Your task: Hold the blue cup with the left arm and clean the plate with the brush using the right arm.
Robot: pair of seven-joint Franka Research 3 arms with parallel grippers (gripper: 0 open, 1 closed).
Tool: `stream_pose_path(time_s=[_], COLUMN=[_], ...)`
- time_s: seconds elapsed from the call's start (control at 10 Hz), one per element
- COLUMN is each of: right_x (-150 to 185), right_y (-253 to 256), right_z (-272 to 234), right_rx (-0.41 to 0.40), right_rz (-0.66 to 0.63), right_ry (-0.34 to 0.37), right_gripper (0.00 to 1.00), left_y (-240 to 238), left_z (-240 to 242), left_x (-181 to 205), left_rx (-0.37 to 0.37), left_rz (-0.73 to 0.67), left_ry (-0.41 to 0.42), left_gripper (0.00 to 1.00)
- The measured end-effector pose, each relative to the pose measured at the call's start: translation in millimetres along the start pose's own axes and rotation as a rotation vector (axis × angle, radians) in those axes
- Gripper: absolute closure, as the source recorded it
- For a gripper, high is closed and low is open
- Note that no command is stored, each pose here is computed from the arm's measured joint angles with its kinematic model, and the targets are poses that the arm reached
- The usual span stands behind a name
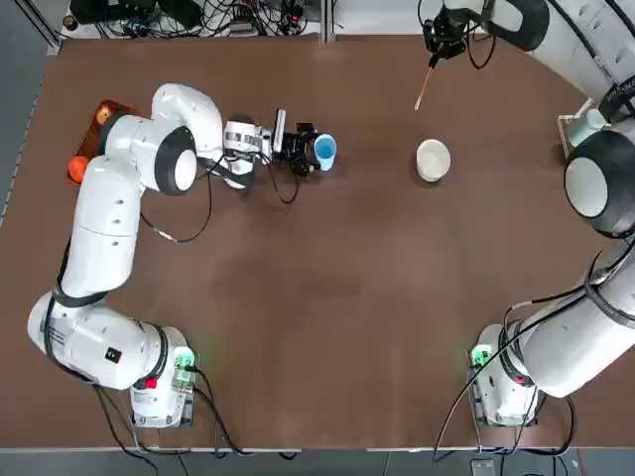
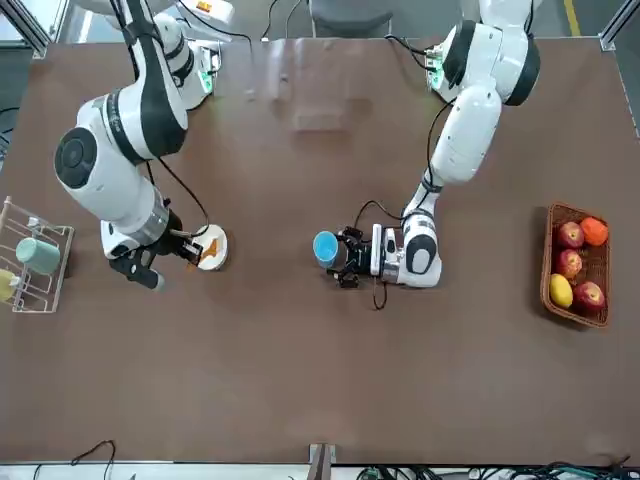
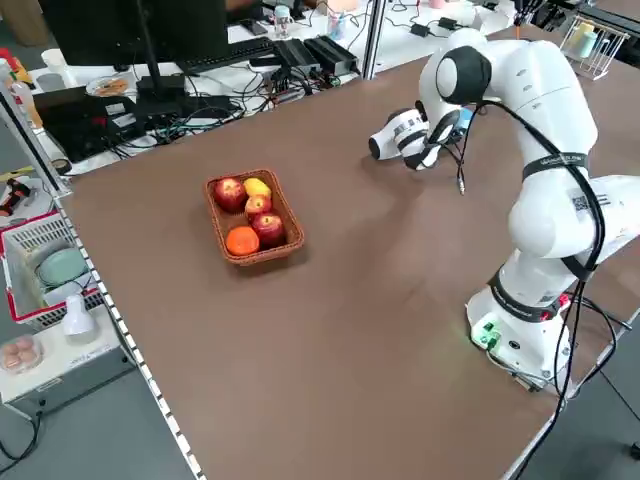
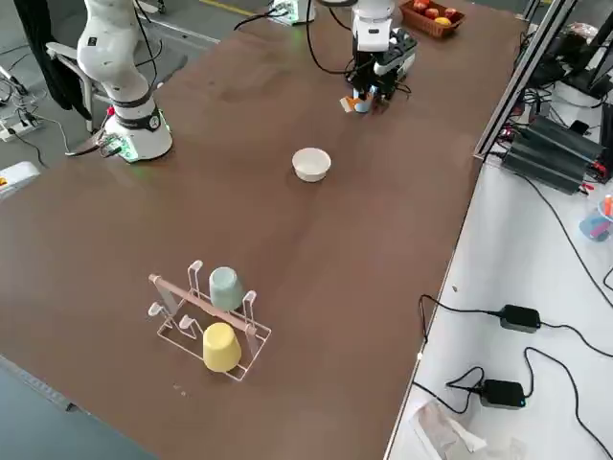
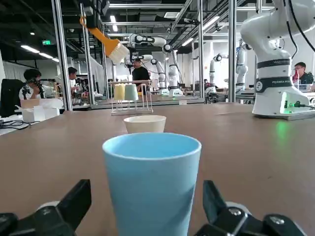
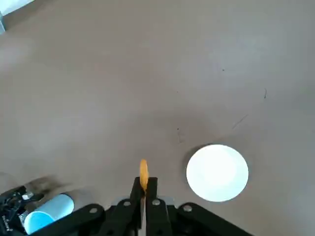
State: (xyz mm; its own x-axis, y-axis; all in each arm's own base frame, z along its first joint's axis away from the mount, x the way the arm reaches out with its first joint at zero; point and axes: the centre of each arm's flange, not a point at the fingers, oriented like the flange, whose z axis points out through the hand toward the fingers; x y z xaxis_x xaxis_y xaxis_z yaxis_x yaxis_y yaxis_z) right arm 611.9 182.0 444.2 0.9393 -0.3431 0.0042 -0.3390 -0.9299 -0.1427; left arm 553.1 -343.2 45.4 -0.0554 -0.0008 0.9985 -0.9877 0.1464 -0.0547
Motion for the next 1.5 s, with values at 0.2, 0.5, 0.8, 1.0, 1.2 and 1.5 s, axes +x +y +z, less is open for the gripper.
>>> stream_pose_path(time_s=[0.2,0.5,0.8,1.0,1.2,1.5], right_x=[-3.8,2.5,5.2,-3.9,-21.0,-27.8], right_y=[9.5,38.9,71.6,88.2,107.5,119.4], right_z=[16.4,21.1,16.5,38.3,65.5,74.2], right_rx=[0.000,0.061,0.112,0.174,0.208,0.213], right_rz=[-0.036,-0.119,-0.121,-0.056,0.022,0.059], right_ry=[0.004,-0.037,-0.013,0.111,0.152,0.130], right_gripper=[0.95,0.95,0.95,0.95,0.95,0.95], left_y=[1.4,1.4,1.7,1.7,1.9,-4.4], left_z=[-2.6,-7.9,-23.9,-33.8,-37.7,-66.9], left_x=[0.2,-0.5,1.7,2.9,3.1,17.2], left_rx=[0.001,0.002,-0.002,0.004,0.006,0.006], left_rz=[-0.004,-0.005,-0.007,-0.010,-0.012,0.009], left_ry=[-0.004,-0.009,-0.025,-0.031,-0.034,-0.058], left_gripper=[0.00,0.00,0.00,0.00,0.00,0.00])
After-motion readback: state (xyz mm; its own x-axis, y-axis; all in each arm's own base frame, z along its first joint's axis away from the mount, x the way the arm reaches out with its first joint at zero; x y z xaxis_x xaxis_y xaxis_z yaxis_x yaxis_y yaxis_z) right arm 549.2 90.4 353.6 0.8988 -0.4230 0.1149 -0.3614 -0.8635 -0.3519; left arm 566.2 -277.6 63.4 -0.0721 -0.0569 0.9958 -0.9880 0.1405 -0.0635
